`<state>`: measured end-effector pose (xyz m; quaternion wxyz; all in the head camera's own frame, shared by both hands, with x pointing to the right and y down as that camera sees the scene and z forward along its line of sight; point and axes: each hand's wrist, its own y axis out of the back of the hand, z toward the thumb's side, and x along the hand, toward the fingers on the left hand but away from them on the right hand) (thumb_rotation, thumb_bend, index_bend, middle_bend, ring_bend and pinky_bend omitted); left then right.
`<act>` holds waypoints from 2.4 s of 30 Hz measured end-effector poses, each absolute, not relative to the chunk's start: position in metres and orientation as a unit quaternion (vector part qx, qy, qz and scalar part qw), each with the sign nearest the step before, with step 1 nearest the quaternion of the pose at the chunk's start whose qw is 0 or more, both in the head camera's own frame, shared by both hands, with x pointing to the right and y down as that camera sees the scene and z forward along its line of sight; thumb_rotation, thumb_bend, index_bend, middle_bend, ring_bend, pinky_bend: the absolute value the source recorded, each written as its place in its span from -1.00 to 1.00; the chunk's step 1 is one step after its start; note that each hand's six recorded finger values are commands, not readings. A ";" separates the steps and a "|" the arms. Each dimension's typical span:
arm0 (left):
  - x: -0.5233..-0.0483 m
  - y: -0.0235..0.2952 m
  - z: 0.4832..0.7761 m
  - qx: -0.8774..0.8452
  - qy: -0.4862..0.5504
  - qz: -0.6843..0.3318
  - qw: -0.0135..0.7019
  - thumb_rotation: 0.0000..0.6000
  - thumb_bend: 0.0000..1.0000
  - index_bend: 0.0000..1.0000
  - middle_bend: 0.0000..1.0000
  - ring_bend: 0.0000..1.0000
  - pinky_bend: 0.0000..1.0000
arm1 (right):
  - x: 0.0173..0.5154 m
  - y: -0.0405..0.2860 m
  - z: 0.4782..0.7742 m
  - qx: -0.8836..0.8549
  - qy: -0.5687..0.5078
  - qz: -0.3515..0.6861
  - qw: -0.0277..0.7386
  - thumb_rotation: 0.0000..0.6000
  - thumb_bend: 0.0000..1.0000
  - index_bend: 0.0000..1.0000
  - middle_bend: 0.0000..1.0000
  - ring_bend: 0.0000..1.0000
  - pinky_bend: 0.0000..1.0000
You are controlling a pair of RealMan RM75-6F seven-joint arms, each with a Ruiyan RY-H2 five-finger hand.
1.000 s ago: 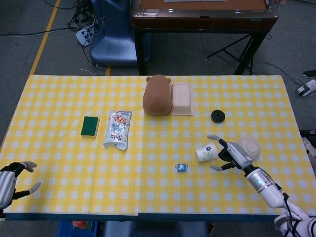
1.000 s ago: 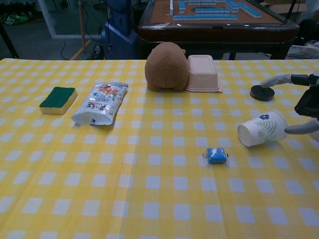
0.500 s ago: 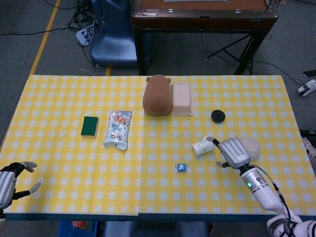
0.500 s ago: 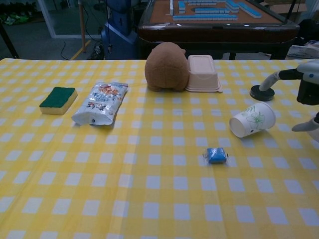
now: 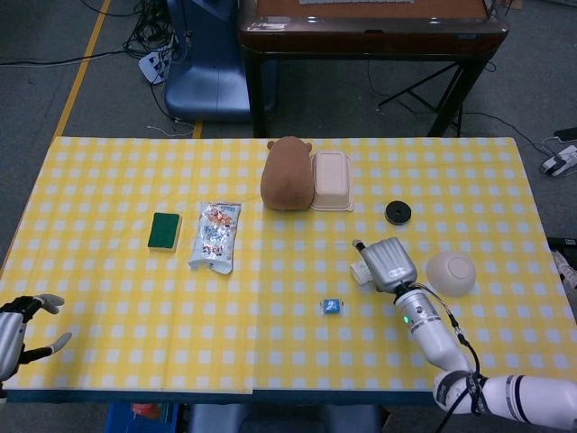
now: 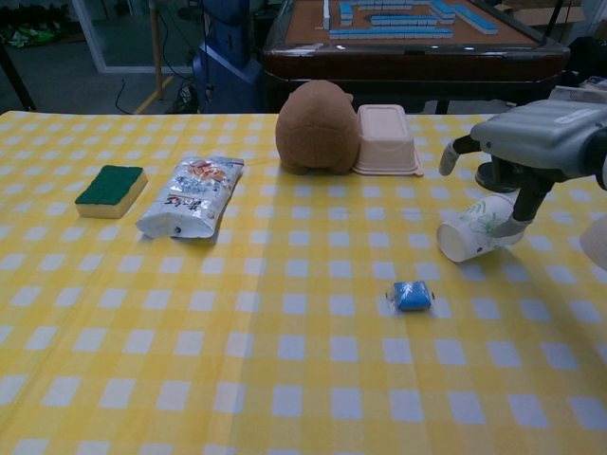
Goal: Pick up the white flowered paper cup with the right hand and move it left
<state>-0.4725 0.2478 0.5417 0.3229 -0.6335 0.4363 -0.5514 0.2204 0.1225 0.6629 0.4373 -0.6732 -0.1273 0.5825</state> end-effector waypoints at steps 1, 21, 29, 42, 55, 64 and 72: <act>-0.473 0.248 0.541 -0.633 0.437 -0.551 0.323 1.00 -1.00 0.00 -0.04 -0.21 -0.06 | 0.218 0.122 0.664 -0.673 -0.124 0.583 0.438 1.00 -0.97 -0.50 1.00 1.00 1.00; -0.474 0.247 0.539 -0.633 0.440 -0.550 0.323 1.00 -1.00 0.00 -0.04 -0.21 -0.06 | 0.204 0.126 0.689 -0.646 -0.072 0.617 0.444 1.00 -0.96 -0.38 1.00 1.00 1.00; -0.476 0.247 0.538 -0.632 0.444 -0.548 0.320 1.00 -1.00 0.00 -0.04 -0.21 -0.06 | 0.198 0.125 0.698 -0.634 -0.062 0.621 0.456 1.00 -0.92 -0.28 1.00 1.00 1.00; -0.477 0.246 0.538 -0.632 0.445 -0.549 0.318 1.00 -1.00 0.00 -0.04 -0.21 -0.06 | 0.197 0.125 0.700 -0.637 -0.072 0.617 0.457 1.00 -0.85 -0.03 1.00 1.00 1.00; -0.476 0.246 0.539 -0.631 0.442 -0.551 0.320 1.00 -1.00 0.00 -0.04 -0.21 -0.06 | 0.200 0.131 0.654 -0.729 -0.182 0.524 0.402 1.00 -0.82 -0.03 1.00 1.00 1.00; -0.474 0.247 0.539 -0.631 0.439 -0.551 0.324 1.00 -1.00 0.00 -0.04 -0.21 -0.06 | 0.205 0.145 0.636 -0.821 -0.275 0.417 0.276 1.00 -0.82 -0.03 1.00 1.00 1.00; -0.474 0.247 0.539 -0.632 0.438 -0.552 0.322 1.00 -1.00 0.00 -0.04 -0.21 -0.06 | 0.213 0.160 0.646 -0.880 -0.339 0.310 0.121 1.00 -0.83 -0.03 1.00 1.00 1.00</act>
